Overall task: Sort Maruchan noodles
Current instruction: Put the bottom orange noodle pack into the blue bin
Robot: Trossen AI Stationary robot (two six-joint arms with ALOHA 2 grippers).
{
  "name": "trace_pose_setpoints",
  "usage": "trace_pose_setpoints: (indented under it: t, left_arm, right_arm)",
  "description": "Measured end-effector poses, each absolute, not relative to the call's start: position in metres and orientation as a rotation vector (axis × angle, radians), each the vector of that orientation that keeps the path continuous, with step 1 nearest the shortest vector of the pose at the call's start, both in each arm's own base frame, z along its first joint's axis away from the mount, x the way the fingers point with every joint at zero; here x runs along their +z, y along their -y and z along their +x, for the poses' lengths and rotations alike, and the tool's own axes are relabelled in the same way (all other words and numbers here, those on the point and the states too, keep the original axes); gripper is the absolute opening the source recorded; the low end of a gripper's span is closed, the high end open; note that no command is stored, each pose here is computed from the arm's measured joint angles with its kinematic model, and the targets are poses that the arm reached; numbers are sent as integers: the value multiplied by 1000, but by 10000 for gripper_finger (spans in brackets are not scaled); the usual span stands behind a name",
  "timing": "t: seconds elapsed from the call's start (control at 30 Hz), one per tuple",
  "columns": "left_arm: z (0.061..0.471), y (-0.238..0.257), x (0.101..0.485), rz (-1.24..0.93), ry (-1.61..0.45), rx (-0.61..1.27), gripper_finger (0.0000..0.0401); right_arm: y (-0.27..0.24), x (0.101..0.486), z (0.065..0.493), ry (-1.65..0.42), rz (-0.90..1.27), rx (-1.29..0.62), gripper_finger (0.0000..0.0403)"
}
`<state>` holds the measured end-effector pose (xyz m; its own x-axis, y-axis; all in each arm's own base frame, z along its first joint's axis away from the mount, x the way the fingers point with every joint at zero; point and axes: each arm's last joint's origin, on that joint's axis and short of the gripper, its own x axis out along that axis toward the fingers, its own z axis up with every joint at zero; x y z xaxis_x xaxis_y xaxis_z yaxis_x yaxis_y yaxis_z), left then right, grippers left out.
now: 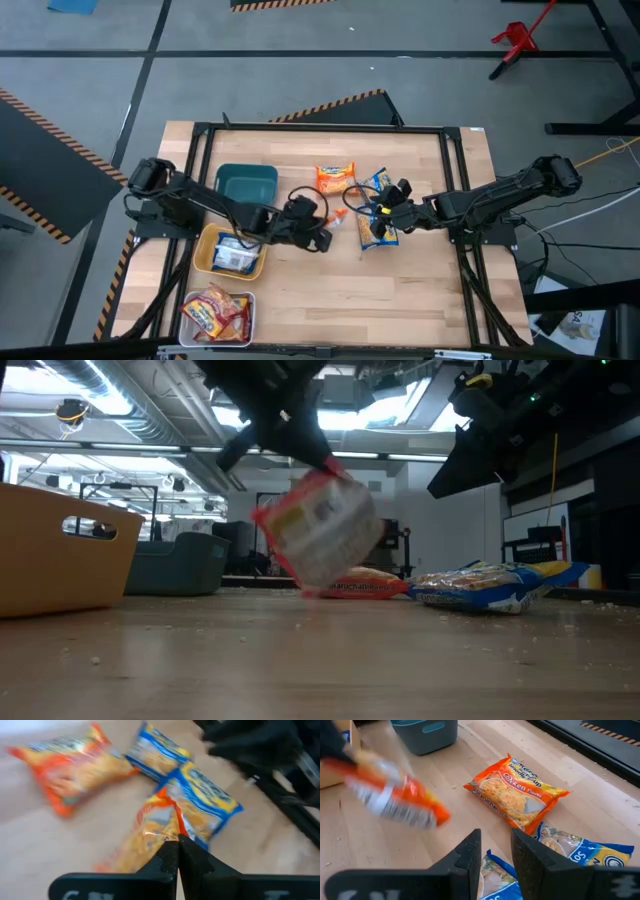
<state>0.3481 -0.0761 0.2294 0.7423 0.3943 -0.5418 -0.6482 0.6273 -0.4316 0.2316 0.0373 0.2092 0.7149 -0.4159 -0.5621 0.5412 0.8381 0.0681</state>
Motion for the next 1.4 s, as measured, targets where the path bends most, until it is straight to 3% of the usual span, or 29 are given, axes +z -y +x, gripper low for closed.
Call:
trace_pose_setpoints:
  t: [0.7, 1.0, 1.4]
  left_arm:
    - [285, 51, 303, -414, -338, 751, 0]
    - [244, 32, 313, -279, -493, 839, 0]
    - [219, 8, 302, -114, -740, 987, 0]
  right_arm:
    - [-37, 209, 232, -559, 233, -543, 94]
    - [-37, 208, 231, -568, 224, -552, 94]
    - [-36, 207, 230, -576, 219, -556, 94]
